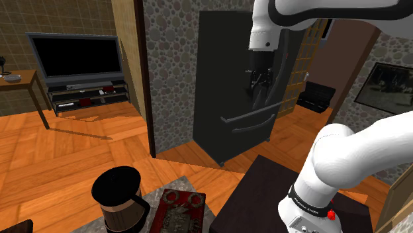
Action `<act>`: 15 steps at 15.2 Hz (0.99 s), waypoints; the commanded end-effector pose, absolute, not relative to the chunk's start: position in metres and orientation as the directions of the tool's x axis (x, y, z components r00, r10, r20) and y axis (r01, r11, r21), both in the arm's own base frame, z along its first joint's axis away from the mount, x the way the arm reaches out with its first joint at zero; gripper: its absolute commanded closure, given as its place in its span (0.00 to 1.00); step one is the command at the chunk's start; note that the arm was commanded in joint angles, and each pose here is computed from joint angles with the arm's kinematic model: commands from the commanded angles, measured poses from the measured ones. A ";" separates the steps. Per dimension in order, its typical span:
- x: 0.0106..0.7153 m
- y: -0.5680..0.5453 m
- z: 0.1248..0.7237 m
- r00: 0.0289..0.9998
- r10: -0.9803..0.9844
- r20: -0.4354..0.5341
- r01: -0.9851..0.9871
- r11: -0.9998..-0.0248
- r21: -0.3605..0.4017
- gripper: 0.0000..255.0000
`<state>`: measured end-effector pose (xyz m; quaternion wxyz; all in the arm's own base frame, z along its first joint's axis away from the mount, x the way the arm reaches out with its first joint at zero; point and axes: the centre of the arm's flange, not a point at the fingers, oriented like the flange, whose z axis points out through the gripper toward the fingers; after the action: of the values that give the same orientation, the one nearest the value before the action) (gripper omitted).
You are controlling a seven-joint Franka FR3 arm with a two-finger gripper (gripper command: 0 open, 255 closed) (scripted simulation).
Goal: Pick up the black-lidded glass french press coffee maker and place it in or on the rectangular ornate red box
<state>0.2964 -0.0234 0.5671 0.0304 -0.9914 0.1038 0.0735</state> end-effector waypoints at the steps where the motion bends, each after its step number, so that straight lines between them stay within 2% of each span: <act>1: 0.296 -0.023 0.567 0.968 -0.201 -0.152 -0.210 -0.977 -0.045 0.00; 15: 0.392 0.125 0.504 0.959 -0.225 -0.173 -0.234 -0.972 -0.031 0.00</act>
<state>0.3862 0.1138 0.5098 0.0258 -0.9895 0.1146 0.0837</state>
